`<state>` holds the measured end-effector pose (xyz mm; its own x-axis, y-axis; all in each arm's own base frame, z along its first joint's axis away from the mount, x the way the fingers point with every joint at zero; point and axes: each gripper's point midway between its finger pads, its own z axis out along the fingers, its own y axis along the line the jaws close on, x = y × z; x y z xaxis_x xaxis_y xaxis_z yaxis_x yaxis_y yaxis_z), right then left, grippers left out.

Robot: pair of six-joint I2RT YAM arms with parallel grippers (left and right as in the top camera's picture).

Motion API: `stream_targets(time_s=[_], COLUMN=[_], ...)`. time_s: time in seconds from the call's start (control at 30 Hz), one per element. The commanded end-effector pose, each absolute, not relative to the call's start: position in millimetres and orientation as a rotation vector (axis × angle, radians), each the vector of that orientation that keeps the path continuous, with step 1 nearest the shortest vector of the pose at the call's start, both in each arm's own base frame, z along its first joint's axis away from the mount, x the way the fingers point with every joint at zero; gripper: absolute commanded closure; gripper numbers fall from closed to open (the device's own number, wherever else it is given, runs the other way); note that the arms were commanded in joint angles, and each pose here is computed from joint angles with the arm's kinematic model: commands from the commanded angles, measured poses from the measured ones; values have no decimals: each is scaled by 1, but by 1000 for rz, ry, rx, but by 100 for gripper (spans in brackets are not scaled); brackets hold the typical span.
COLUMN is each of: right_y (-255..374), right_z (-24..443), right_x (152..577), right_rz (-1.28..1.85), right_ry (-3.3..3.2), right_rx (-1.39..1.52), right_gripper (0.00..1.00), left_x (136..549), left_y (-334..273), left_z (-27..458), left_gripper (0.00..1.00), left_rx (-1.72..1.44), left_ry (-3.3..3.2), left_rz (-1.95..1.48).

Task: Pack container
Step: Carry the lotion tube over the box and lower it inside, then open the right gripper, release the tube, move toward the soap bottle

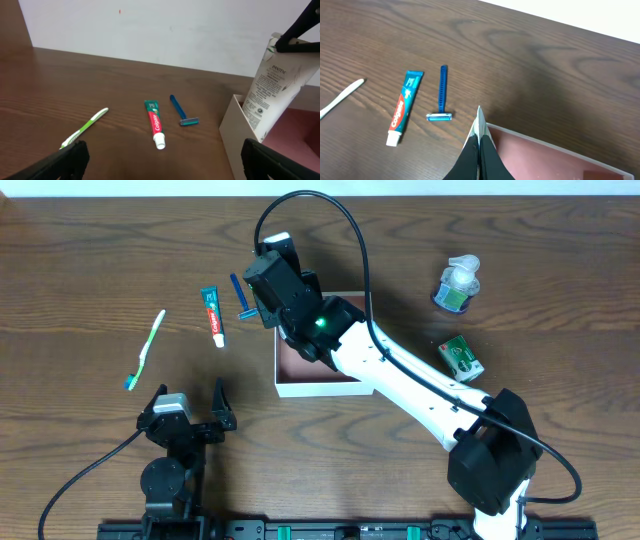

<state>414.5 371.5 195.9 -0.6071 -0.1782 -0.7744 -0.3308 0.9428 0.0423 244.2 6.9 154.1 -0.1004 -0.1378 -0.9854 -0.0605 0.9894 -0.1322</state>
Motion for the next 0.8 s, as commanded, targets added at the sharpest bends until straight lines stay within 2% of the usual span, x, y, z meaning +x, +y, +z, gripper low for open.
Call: stream_targets(time_s=[0.0, 0.3, 0.77], right_y=[373, 360, 355], right_z=[204, 202, 200], right_x=[417, 419, 419], right_rz=[202, 185, 199], right_ry=[2204, 2225, 2236], right_rx=[-347, -177, -79], right_gripper=[99, 99, 99], left_x=[244, 244, 244], left_y=[10, 10, 10], left_z=[137, 137, 137], left_gripper=[2, 2, 2], left_rx=[-153, -153, -153], left_ry=[1719, 1719, 1719], left_rz=[-40, -40, -40])
